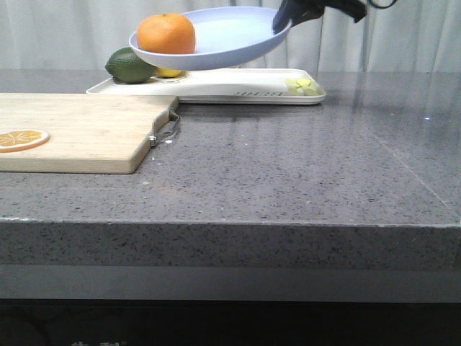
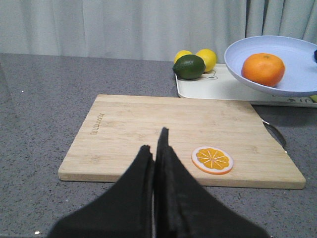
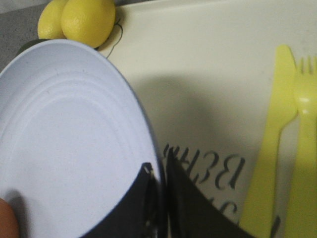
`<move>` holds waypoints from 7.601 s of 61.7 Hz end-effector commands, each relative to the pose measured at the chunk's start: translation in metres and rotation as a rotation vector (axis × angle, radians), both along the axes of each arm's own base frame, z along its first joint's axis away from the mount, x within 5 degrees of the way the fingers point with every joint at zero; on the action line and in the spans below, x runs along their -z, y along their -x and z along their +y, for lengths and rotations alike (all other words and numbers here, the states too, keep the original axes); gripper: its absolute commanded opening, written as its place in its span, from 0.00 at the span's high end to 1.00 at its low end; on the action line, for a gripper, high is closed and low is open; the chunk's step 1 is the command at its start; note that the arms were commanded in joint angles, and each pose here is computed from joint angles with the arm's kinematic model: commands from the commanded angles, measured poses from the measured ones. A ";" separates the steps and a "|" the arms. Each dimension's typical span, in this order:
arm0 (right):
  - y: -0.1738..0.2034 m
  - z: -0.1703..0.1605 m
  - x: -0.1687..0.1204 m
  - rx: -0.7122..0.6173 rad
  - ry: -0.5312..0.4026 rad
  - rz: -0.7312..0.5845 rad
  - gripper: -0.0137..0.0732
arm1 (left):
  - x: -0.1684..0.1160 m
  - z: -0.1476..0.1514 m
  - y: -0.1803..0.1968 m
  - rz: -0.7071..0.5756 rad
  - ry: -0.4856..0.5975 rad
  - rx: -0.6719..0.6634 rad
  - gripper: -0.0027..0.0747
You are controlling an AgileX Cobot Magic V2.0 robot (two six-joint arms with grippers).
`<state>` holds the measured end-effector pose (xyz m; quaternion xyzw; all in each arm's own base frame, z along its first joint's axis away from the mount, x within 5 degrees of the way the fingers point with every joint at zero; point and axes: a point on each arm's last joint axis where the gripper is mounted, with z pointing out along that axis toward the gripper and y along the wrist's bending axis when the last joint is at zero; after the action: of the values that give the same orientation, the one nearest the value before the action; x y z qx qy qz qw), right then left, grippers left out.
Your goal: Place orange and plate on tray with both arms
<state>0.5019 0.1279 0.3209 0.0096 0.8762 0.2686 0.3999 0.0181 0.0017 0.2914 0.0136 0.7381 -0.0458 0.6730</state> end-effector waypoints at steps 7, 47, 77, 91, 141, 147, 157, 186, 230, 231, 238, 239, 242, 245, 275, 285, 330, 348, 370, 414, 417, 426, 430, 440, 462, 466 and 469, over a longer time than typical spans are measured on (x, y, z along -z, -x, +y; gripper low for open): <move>-0.021 0.002 -0.041 0.028 -0.149 -0.176 0.91 | -0.015 0.000 0.004 -0.110 0.022 0.007 0.99; -0.059 -0.020 0.013 0.070 -0.148 -0.160 0.87 | -0.015 0.000 0.004 -0.110 0.022 0.007 0.99; -0.039 -0.028 -0.019 0.021 -0.093 -0.131 0.39 | -0.015 0.000 0.004 -0.110 0.022 0.007 0.99; 0.000 -0.053 -0.066 0.035 0.166 -0.073 0.66 | -0.015 0.000 0.004 -0.110 0.022 0.007 0.99; 0.140 -0.106 -0.135 0.128 0.582 0.135 0.92 | -0.015 0.000 0.004 -0.110 0.022 0.007 0.99; 0.167 -0.130 -0.118 0.152 0.598 0.240 0.92 | -0.015 0.000 0.004 -0.110 0.022 0.007 0.99; 0.212 -0.159 -0.082 0.212 0.594 0.360 0.92 | -0.015 0.000 0.004 -0.110 0.022 0.007 0.99; 0.344 -0.144 -0.009 0.310 0.541 -0.102 0.92 | -0.015 0.000 0.004 -0.110 0.022 0.007 0.99; 0.440 -0.128 0.029 0.372 0.449 -0.745 0.92 | -0.015 0.000 0.004 -0.110 0.022 0.007 0.99; 0.440 -0.128 0.029 0.372 0.449 -0.745 0.92 | -0.015 0.000 0.004 -0.110 0.022 0.007 0.99; 0.440 -0.128 0.029 0.372 0.449 -0.745 0.92 | -0.015 0.000 0.004 -0.110 0.022 0.007 0.99; 0.440 -0.128 0.029 0.372 0.449 -0.745 0.92 | -0.015 0.000 0.004 -0.110 0.022 0.007 0.99; 0.440 -0.128 0.029 0.372 0.449 -0.745 0.92 | -0.015 0.000 0.004 -0.110 0.022 0.007 0.99; 0.440 -0.128 0.029 0.372 0.449 -0.745 0.92 | -0.015 0.000 0.004 -0.110 0.022 0.007 0.99; 0.440 -0.128 0.029 0.372 0.449 -0.745 0.92 | -0.015 0.000 0.004 -0.110 0.022 0.007 0.99; 0.440 -0.128 0.029 0.372 0.449 -0.745 0.92 | -0.015 0.000 0.004 -0.110 0.022 0.007 0.99; 0.440 -0.128 0.029 0.372 0.449 -0.744 0.92 | 0.067 -0.005 -0.032 -0.101 0.096 -0.031 0.99; 0.440 -0.128 0.029 0.372 0.449 -0.744 0.92 | 0.087 -0.005 -0.036 -0.101 0.096 -0.032 0.99; 0.440 -0.128 0.029 0.372 0.449 -0.744 0.92 | 0.087 -0.005 -0.036 -0.100 0.096 -0.032 0.99; 0.434 -0.126 0.067 0.335 0.450 -0.693 0.92 | 0.087 -0.005 -0.036 -0.100 0.096 -0.032 0.99; 0.434 -0.125 0.082 0.321 0.446 -0.687 0.92 | 0.087 -0.005 -0.036 -0.100 0.096 -0.032 0.99; 0.438 -0.125 0.116 0.330 0.402 -0.668 0.92 | 0.087 -0.005 -0.036 -0.100 0.096 -0.032 0.99; 0.440 -0.125 0.124 0.335 0.385 -0.662 0.92 | 0.087 -0.005 -0.036 -0.100 0.096 -0.032 0.99; 0.446 -0.125 0.127 0.327 0.384 -0.639 0.92 | 0.087 -0.005 -0.036 -0.100 0.096 -0.032 0.99; 0.447 -0.125 0.130 0.321 0.386 -0.624 0.92 | 0.087 -0.005 -0.037 -0.098 0.096 -0.032 0.99; 0.447 -0.125 0.130 0.321 0.386 -0.624 0.92 | 0.087 -0.005 -0.037 -0.098 0.096 -0.032 0.99; 0.447 -0.125 0.130 0.321 0.386 -0.624 0.92 | 0.087 -0.005 -0.037 -0.098 0.096 -0.032 0.99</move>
<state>0.0554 0.0032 0.1816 -0.0093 0.7680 0.0250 0.6399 0.0557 -0.0032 0.1966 -0.0231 0.7378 -0.0604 0.6720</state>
